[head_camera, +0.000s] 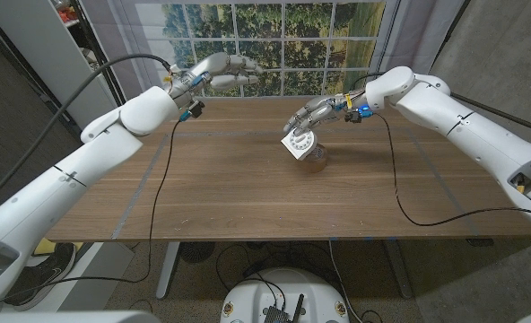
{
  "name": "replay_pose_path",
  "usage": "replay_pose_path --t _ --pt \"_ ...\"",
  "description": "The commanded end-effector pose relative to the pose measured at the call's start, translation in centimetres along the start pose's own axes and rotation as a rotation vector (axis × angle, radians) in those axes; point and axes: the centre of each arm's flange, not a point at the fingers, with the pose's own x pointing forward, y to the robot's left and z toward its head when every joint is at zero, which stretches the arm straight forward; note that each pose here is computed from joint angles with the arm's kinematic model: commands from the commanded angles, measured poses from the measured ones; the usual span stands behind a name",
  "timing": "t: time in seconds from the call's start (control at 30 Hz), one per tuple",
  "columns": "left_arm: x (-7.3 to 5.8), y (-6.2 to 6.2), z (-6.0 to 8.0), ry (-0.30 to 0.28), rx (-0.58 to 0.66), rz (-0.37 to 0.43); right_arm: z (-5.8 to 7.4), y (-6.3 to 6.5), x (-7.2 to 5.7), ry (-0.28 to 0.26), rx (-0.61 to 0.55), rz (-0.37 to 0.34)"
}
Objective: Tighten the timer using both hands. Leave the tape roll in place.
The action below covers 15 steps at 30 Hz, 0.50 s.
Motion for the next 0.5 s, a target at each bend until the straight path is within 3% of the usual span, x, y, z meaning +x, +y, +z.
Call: replay_pose_path --t 0.03,0.27,0.5 --pt "-1.3 -0.3 -1.6 0.013 -0.133 0.039 1.2 1.2 -3.9 0.172 -0.188 -0.129" --pt "-2.2 -1.3 -4.3 0.035 -0.317 0.081 1.1 1.9 -4.5 0.254 -0.260 -0.192" --pt "-3.2 -2.2 -7.8 0.059 -0.560 0.108 0.5 2.6 -4.0 0.282 -0.254 -0.225"
